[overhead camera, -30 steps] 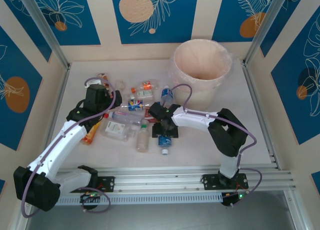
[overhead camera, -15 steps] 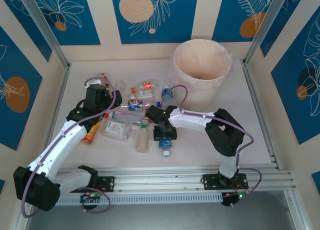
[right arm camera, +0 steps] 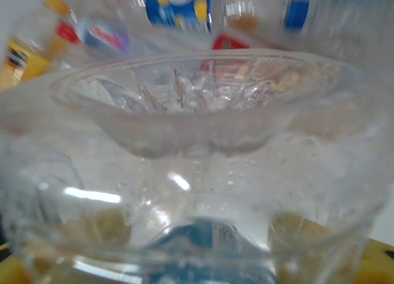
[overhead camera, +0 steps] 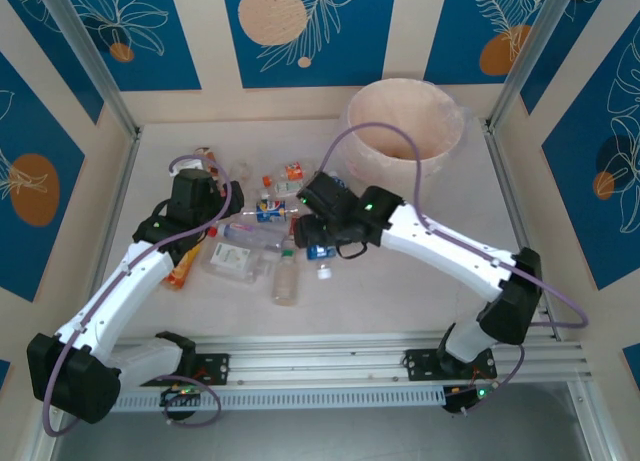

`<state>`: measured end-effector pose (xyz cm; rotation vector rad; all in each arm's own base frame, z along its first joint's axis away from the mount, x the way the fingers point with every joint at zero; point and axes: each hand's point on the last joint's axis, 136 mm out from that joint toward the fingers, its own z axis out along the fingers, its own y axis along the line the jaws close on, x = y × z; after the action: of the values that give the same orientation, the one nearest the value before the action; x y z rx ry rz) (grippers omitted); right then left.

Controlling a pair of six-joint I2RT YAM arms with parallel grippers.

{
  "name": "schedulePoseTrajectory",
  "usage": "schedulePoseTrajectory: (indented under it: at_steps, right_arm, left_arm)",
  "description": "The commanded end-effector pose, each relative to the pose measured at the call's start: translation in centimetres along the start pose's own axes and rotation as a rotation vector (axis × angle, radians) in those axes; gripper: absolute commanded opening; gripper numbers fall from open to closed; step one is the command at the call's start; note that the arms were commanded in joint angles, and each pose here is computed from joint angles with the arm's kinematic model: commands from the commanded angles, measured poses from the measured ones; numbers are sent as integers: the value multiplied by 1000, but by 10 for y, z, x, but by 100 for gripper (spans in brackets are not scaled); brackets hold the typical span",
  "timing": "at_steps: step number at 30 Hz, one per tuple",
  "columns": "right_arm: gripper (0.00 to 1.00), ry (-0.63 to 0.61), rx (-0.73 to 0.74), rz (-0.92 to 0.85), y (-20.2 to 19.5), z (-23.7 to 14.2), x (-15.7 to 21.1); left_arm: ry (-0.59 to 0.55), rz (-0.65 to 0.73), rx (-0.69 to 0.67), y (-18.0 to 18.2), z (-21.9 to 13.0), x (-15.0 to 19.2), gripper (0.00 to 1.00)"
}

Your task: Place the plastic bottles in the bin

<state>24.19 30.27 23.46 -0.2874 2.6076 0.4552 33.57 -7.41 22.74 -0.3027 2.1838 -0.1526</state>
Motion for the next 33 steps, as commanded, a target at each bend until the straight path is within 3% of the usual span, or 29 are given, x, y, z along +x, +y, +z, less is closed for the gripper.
schedulePoseTrajectory:
  at_steps: [1,11,18,26,33]
  right_arm:
    - [43,-162,28,-60,-12,-33,-49]
    - [43,-513,149,-40,-61,-81,-184]
    - [42,-624,241,9,-98,-95,-252]
    - [42,-723,389,96,-146,-101,-285]
    - [42,-682,520,154,-190,-86,-281]
  left_arm:
    - [-6,-8,2,-1,-1,-4,99]
    - [-5,-14,20,-3,-4,-5,99]
    - [5,-11,20,-2,-3,-1,99]
    - [10,-2,19,-3,-2,0,99]
    - [3,8,7,1,-6,-1,100]
